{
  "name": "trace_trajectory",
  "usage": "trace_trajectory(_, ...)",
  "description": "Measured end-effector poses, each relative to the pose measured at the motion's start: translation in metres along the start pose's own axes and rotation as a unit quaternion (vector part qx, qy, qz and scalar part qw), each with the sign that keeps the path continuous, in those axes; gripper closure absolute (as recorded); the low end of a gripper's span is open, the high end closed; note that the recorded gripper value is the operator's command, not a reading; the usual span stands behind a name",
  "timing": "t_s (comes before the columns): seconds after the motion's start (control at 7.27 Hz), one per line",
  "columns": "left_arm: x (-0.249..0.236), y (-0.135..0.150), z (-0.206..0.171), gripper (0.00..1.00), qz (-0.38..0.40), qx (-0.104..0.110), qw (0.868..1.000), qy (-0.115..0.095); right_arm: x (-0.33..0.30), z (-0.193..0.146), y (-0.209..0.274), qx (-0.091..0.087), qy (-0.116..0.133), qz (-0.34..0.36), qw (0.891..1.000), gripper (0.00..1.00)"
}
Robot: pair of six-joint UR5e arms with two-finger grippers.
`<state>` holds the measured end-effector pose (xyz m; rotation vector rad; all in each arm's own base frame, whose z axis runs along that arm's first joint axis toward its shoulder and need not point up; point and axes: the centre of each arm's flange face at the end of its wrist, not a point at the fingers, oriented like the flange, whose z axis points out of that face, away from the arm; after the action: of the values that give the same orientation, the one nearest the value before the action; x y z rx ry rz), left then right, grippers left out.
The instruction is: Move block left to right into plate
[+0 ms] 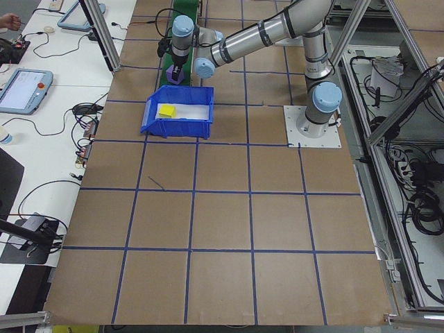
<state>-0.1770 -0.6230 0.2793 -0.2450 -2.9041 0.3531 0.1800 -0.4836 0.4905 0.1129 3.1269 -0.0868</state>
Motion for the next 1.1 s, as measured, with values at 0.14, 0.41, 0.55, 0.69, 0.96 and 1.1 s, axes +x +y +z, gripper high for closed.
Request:
trace_trajectory(0.14, 0.0, -0.002, -0.011, 0.0, -0.002, 0.008, 1.0, -0.008, -0.002, 0.0, 0.001, 0.001, -0.001, 0.0, 1.0, 0.0)
trace_trajectory(0.41, -0.013, -0.01, -0.052, 0.0, -0.005, 0.036, 0.998, -0.057, -0.003, 0.005, 0.001, -0.003, 0.0, 0.003, 1.0, 0.0)
trace_trajectory(0.55, -0.032, -0.013, -0.066, 0.0, -0.017, 0.044, 0.996, -0.075, -0.001, 0.009, 0.0, -0.007, 0.003, 0.003, 1.0, 0.0)
trace_trajectory(0.69, -0.062, -0.014, -0.073, 0.0, -0.023, 0.044, 0.995, -0.087, 0.001, 0.012, -0.001, -0.009, 0.005, 0.001, 1.0, 0.0)
trace_trajectory(0.96, -0.122, -0.012, -0.069, 0.0, 0.025, 0.026, 0.994, -0.1, 0.021, 0.017, -0.014, -0.007, 0.003, 0.001, 1.0, 0.0)
trace_trajectory(1.1, -0.14, -0.011, -0.057, 0.0, 0.043, 0.014, 0.994, -0.101, 0.041, 0.025, -0.028, -0.01, 0.0, 0.014, 1.0, 0.0)
